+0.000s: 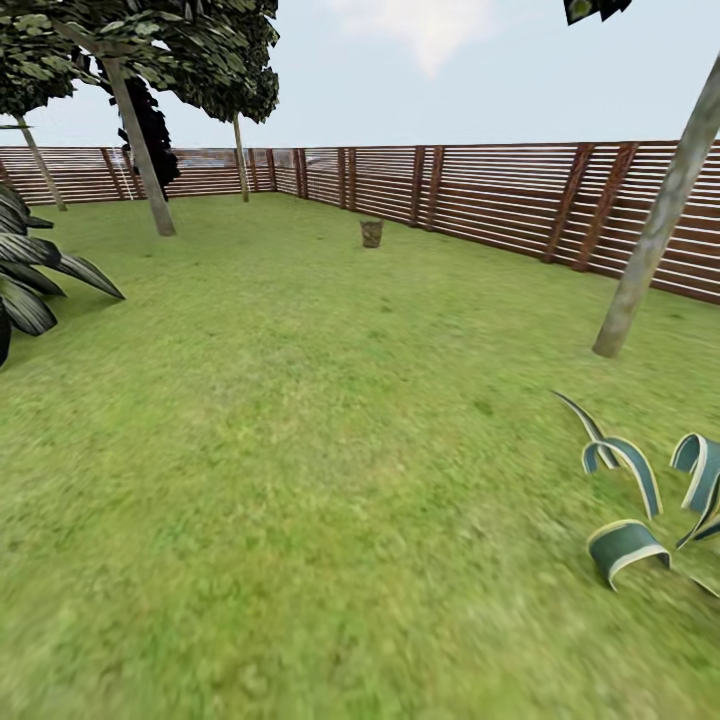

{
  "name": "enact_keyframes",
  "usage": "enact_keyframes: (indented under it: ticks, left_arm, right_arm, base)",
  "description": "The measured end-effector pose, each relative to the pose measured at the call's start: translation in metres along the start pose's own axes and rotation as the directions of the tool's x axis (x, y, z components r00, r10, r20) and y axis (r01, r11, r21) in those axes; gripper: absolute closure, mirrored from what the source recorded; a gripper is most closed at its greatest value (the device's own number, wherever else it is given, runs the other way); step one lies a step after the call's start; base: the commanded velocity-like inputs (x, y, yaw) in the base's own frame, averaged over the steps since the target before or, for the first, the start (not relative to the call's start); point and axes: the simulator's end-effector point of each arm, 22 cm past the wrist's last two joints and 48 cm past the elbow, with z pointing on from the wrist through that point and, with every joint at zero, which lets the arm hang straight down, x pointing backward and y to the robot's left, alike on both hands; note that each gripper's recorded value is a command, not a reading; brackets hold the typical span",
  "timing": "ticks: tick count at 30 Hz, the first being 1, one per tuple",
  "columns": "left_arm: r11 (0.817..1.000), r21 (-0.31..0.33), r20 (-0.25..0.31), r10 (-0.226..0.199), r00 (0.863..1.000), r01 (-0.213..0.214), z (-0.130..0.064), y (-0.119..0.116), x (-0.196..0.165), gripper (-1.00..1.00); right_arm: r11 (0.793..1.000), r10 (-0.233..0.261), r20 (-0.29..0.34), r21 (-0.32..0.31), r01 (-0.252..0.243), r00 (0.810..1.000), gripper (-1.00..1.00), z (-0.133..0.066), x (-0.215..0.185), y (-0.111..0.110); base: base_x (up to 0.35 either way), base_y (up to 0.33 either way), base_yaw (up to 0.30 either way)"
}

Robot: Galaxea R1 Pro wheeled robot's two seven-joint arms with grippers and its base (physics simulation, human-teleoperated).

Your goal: Take the three Easter eggs out of the wicker basket on the lawn in the garden, then place them on the lawn next to a single tree (choose any tree) so that all three eggs are next to the same tree and none are left in the basket.

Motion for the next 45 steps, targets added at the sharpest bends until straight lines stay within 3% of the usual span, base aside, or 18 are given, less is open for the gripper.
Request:
enact_keyframes:
  ticks: [10, 29, 38, 45]
  left_arm:
    - [1.0, -0.002, 0.0, 0.0, 1.0, 0.0, 0.0, 0.0014, -0.0001, -1.0]
    - [1.0, -0.001, 0.0, 0.0, 1.0, 0.0, 0.0, 0.0011, -0.0001, -1.0]
    - [1.0, -0.001, 0.0, 0.001, 1.0, -0.001, 0.0, 0.0012, -0.0001, -1.0]
    - [1.0, 0.0, 0.0, 0.001, 1.0, -0.001, 0.0, 0.0012, -0.0001, -1.0]
  right_arm:
    - [1.0, -0.001, 0.0, 0.003, 0.001, 1.0, -1.0, 0.0, 0.0001, -0.0021]
    - [1.0, -0.001, -0.001, 0.004, 0.001, 1.0, -1.0, 0.0, 0.0004, -0.003]
    - [0.999, -0.034, 0.004, -0.004, 0.034, 0.999, -1.0, 0.0002, -0.0018, -0.0003]
    - [0.999, -0.031, 0.003, -0.011, 0.031, 1.0, -1.0, 0.0002, -0.0016, 0.0041]
  base:
    - [0.33, 0.08, -0.154]
    - [0.33, 0.08, -0.004]
    - [0.33, 0.08, 0.0]
    - [0.33, 0.08, 0.0]
